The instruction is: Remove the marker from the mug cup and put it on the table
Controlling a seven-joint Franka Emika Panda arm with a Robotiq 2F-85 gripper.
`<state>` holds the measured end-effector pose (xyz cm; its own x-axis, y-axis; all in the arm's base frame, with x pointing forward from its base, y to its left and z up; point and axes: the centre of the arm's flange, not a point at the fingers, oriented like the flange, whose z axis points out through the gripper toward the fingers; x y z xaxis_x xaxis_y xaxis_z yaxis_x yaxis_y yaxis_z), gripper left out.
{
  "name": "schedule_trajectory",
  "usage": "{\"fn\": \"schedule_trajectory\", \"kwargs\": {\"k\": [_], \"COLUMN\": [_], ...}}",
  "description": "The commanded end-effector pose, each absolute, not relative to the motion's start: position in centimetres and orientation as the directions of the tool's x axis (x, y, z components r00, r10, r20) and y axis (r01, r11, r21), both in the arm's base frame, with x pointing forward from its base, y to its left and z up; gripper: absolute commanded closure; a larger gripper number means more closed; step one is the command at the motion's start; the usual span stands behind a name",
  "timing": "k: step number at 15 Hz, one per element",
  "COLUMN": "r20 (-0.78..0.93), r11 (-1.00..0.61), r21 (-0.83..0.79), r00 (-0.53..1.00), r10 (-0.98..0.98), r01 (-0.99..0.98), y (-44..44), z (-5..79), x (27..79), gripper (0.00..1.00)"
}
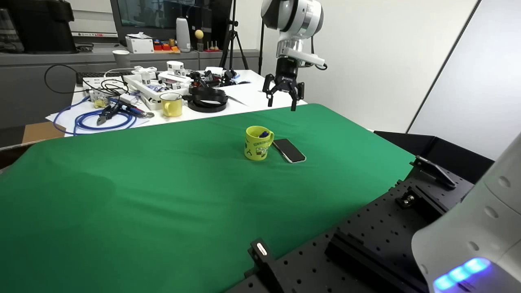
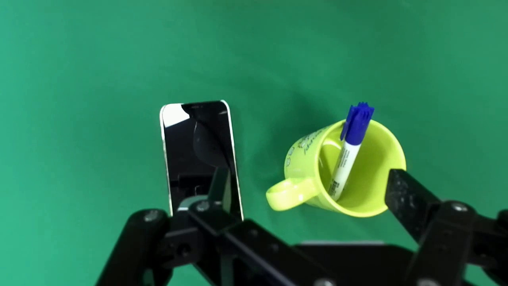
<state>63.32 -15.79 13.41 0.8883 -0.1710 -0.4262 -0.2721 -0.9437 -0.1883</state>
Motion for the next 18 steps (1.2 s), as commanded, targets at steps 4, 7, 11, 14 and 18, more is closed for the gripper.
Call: {"fn": "schedule_trajectory", "kwargs": {"k": [4, 7, 11, 14, 18], "r20": [-0.605, -0.621, -0.625, -0.633, -0.636], "r11": [-0.858, -0.838, -0.822, -0.816, -0.809], "r21": [-0.225, -0.25, -0.281, -0.291, -0.299], "r00": [0.756, 0.744, 0.745, 0.74, 0.738], "r10": [-0.248, -0.246, -0.234, -0.227, -0.227], "r01": [-0.461, -0.485, -0.494, -0.5, -0.506], "y": [-15.3, -14.2, -12.6, -12.0, -11.7], "z": [8.5, 7.1, 5.7, 5.2, 5.0], "x": [64.1, 64.1, 64.1, 64.2, 64.2], "gripper": [0.0, 0.0, 0.0, 0.25, 0.47]}}
